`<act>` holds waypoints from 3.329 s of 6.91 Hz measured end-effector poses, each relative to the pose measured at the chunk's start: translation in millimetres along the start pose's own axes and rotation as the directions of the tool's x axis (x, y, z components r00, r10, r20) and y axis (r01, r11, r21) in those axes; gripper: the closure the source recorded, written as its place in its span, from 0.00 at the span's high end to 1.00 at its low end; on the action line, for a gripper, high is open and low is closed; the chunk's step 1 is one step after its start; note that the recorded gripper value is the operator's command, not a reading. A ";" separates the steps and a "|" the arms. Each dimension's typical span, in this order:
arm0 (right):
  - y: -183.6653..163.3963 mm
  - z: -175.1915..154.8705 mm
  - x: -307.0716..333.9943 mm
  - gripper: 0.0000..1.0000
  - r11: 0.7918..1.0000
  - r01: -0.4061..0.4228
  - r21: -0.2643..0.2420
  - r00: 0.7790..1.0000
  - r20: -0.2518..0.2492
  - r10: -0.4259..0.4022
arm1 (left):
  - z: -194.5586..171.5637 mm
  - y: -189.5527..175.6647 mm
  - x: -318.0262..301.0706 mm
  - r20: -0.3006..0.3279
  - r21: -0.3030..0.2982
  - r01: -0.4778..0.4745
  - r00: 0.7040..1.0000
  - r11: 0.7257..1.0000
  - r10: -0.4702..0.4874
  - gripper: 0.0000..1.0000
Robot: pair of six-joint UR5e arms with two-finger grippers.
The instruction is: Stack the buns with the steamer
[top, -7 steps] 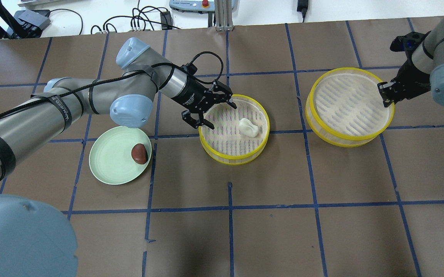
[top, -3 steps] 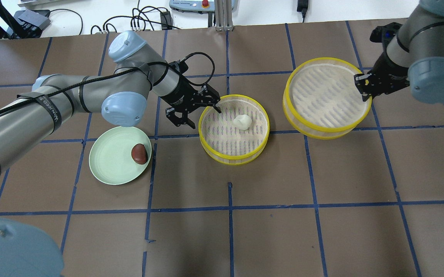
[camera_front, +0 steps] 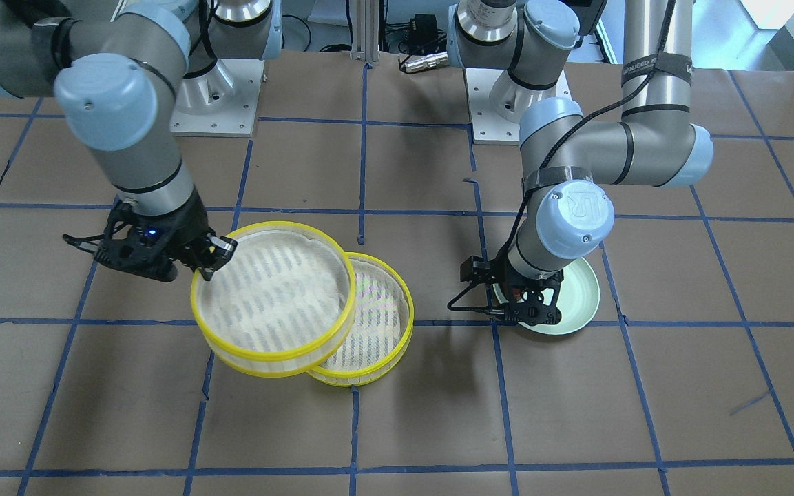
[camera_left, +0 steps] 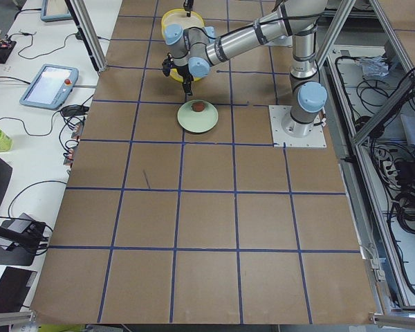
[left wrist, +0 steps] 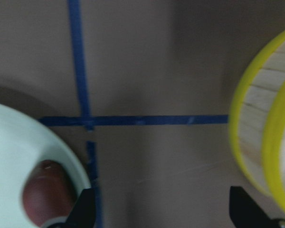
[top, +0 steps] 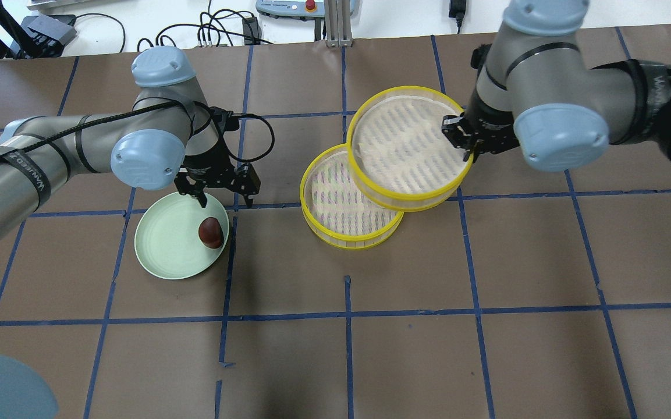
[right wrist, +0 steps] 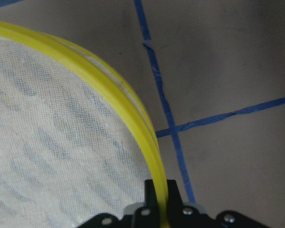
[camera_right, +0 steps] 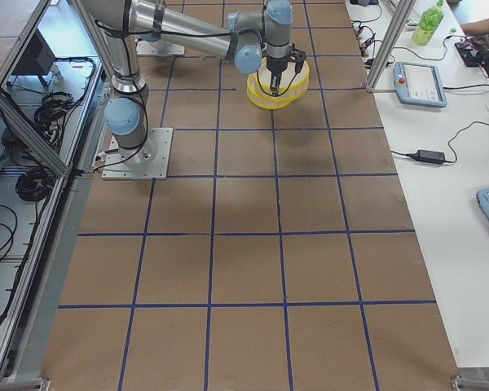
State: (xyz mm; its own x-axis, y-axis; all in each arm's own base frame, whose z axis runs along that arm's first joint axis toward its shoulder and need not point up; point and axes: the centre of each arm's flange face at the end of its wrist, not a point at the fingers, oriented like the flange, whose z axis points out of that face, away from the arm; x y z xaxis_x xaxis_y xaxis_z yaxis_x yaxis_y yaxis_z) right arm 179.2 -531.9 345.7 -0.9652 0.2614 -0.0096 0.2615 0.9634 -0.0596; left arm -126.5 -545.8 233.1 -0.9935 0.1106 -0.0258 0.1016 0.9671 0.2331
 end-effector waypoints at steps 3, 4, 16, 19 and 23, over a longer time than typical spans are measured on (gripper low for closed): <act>27.6 33.8 -59.0 0.04 0.998 -0.045 -0.044 0.999 -0.023 0.044 | 38.1 13.3 -17.2 0.095 -0.105 -0.040 0.994 0.994 0.050 0.85; 29.2 42.4 -64.7 0.04 0.997 -0.045 -0.055 0.999 -0.031 0.044 | 44.1 14.2 -16.8 0.092 -0.115 -0.038 0.995 0.993 0.049 0.82; 25.3 64.6 -73.8 0.10 0.995 -0.023 -0.092 0.999 -0.035 0.020 | 45.7 7.6 -15.8 0.039 -0.099 0.034 0.999 0.995 -0.030 0.03; 24.7 63.8 -71.7 0.27 0.996 -0.024 -0.088 0.999 -0.041 0.020 | 38.3 7.9 -17.7 0.042 -0.085 0.041 0.998 0.996 -0.037 0.01; 23.4 61.3 -69.6 0.74 0.996 -0.029 -0.085 0.999 -0.039 0.026 | -46.2 -4.3 -2.2 -0.157 -0.015 0.237 0.959 0.971 -0.237 0.03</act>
State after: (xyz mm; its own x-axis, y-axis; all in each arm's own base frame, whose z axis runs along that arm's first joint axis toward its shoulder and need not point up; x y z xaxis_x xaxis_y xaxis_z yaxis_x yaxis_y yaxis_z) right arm 252.2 -531.2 283.7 -0.9571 0.2883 0.0277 0.2890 0.9570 0.0258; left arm -127.1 -560.7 277.0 -0.9846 -0.1587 0.0726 -0.1378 0.9622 0.2350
